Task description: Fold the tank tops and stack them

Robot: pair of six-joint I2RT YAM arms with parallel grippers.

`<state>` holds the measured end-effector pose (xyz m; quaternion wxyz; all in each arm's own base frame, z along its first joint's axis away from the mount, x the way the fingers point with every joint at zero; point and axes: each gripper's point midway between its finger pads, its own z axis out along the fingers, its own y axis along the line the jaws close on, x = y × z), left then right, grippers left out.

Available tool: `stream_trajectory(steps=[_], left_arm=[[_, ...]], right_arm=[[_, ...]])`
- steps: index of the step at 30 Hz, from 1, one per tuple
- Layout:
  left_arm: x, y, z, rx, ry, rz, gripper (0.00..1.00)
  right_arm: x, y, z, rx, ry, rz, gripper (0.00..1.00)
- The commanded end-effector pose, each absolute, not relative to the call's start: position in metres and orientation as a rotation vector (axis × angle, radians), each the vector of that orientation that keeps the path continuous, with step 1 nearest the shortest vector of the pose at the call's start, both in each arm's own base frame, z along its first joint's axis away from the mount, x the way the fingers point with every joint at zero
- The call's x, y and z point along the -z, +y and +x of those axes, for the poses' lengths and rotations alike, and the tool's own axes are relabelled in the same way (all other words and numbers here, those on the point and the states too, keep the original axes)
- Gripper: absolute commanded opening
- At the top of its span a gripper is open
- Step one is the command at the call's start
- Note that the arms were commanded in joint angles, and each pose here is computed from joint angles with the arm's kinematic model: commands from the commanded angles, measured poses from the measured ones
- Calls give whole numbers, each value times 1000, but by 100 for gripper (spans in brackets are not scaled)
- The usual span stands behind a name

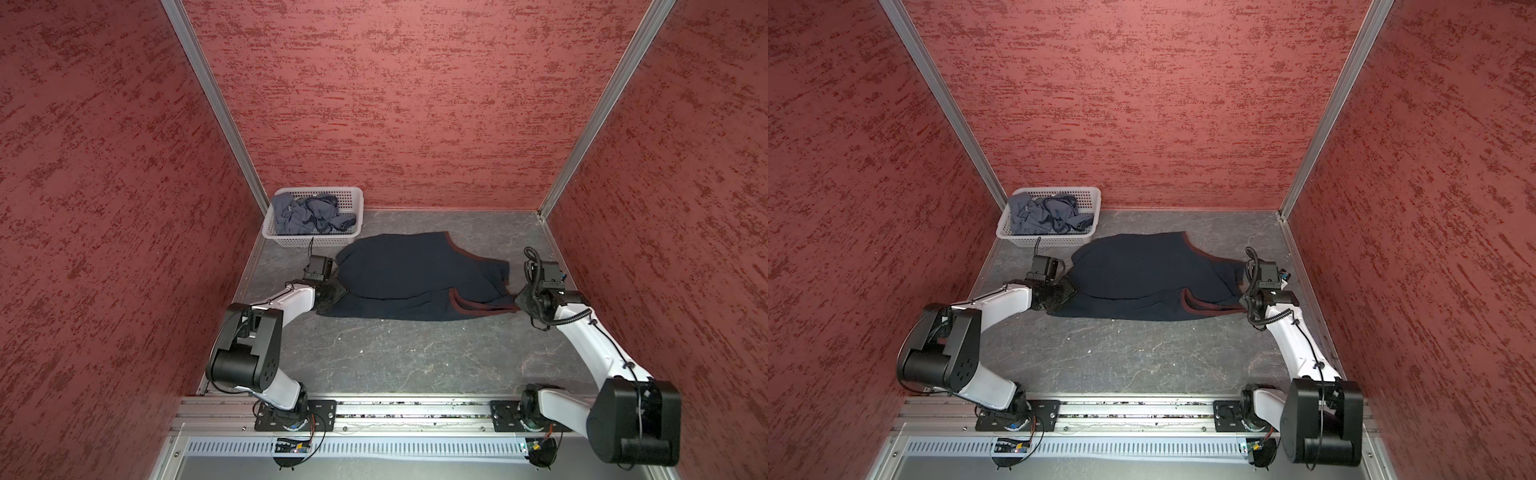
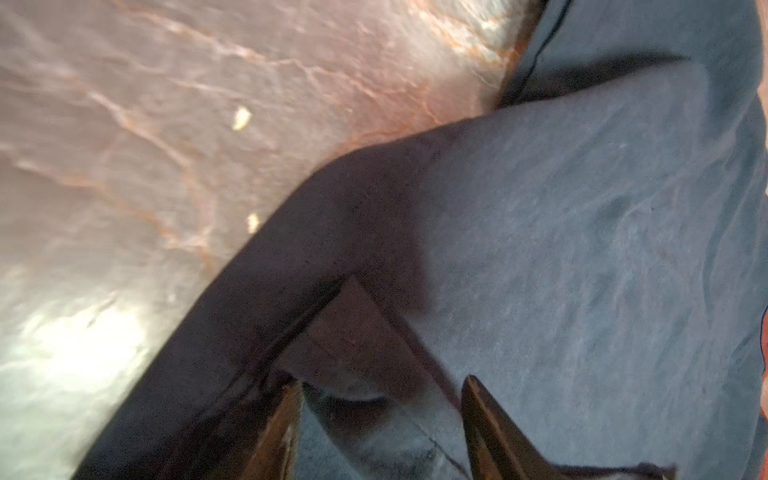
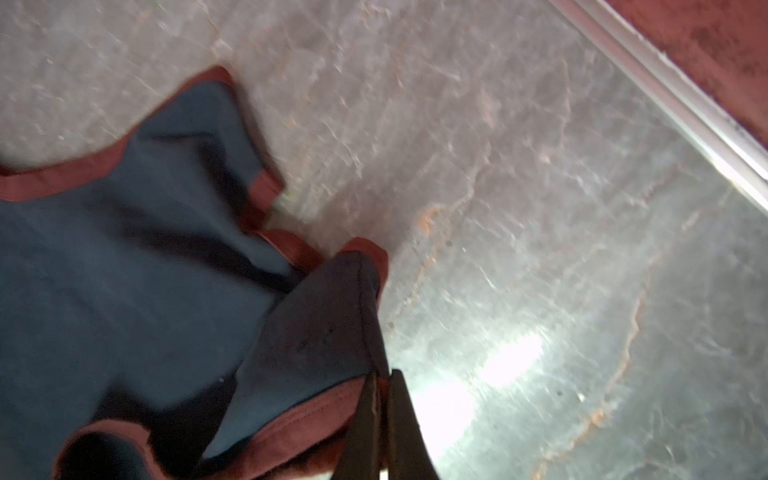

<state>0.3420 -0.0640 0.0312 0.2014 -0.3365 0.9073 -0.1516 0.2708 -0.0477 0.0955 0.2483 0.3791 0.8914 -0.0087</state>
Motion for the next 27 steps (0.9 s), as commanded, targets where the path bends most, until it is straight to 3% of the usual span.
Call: stream_trajectory(steps=[1, 16, 19, 23, 25, 27], left_arm=[[-5, -44, 308, 255, 2604, -1058, 63], [-29, -27, 315, 309, 2469, -1108, 66], [-38, -33, 323, 381, 2468, -1051, 69], [-56, -39, 329, 403, 2482, -983, 74], [-68, -37, 327, 385, 2459, -971, 76], [-78, -34, 323, 353, 2441, -963, 78]], right_arm=[[-85, -46, 246, 26, 2455, 1151, 0], [-35, -71, 248, 112, 2536, 1241, 1], [-42, -77, 249, 106, 2506, 1244, 20], [-68, -83, 253, 127, 2434, 1223, 60], [-82, -87, 252, 144, 2393, 1212, 73], [-94, -89, 252, 145, 2355, 1194, 78]])
